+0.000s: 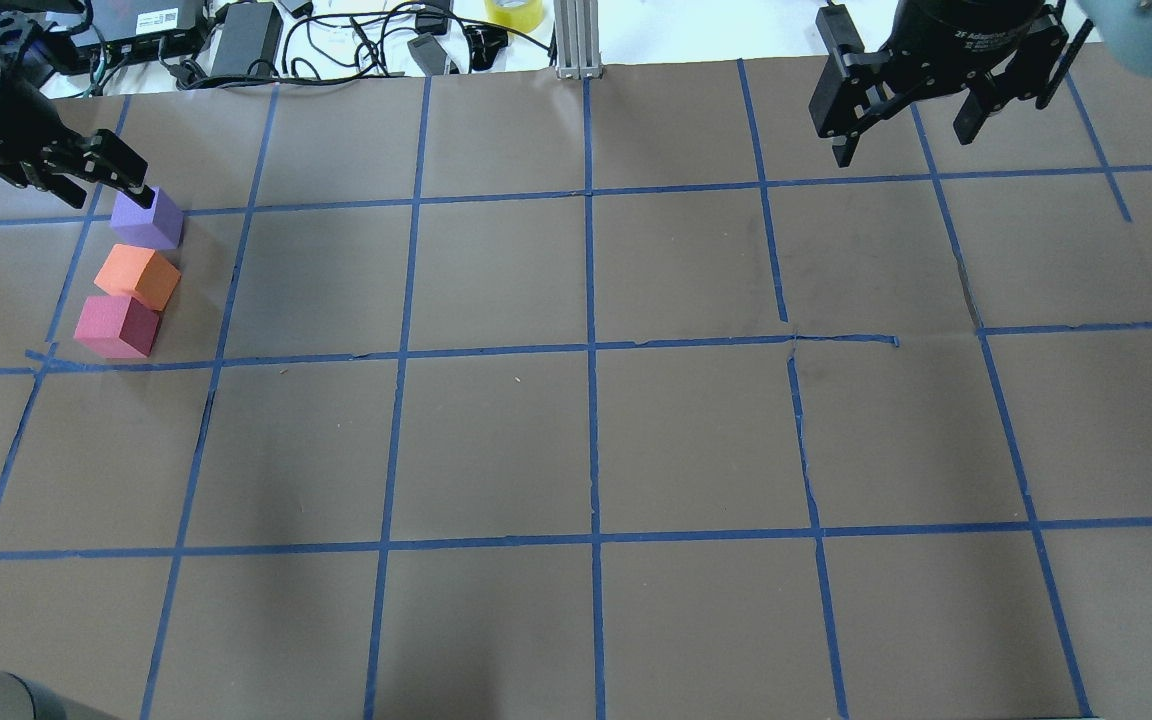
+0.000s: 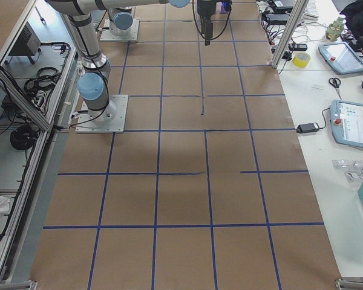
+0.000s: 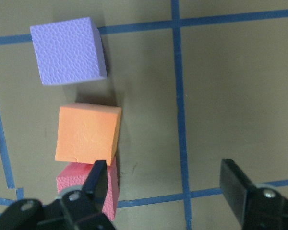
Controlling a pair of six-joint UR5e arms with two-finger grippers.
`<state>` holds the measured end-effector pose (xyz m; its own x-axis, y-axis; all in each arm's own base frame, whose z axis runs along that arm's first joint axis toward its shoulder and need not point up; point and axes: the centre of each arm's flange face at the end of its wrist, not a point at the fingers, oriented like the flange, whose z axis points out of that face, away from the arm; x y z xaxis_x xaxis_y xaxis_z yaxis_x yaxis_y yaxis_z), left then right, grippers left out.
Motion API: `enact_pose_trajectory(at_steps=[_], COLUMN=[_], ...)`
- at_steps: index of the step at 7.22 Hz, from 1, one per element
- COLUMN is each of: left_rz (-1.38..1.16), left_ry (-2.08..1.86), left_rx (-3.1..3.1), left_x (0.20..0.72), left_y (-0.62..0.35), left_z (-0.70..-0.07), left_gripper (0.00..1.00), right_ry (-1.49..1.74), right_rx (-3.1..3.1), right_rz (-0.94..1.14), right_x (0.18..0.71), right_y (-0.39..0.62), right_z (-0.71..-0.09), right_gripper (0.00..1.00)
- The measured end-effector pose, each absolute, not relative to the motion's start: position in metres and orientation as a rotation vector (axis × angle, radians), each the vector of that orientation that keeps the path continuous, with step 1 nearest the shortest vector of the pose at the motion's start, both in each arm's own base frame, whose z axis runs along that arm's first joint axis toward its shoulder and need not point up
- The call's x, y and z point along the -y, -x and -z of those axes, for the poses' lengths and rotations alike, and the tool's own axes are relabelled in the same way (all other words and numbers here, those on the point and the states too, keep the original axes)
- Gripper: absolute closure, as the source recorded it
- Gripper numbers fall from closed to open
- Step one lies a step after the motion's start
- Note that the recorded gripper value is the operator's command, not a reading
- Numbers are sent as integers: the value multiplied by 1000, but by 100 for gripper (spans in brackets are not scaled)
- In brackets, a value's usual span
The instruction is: Arrange blocks in a line
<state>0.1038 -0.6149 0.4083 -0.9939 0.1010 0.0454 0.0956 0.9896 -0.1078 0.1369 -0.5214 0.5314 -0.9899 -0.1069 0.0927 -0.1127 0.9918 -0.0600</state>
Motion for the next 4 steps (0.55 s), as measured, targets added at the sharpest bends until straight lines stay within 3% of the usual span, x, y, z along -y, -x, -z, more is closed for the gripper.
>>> enact_pose_trajectory(at_steps=[4], left_rz=[-123], left_ry=[64], left_rx=[3077], left_x=[563], left_y=[64], left_z=[-482], left_gripper=[9], right_ry=[-175], right_rx=[3001], right_rz=[-94], right_x=[519], right_y=[-133], right_z=[-533], right_gripper=[0])
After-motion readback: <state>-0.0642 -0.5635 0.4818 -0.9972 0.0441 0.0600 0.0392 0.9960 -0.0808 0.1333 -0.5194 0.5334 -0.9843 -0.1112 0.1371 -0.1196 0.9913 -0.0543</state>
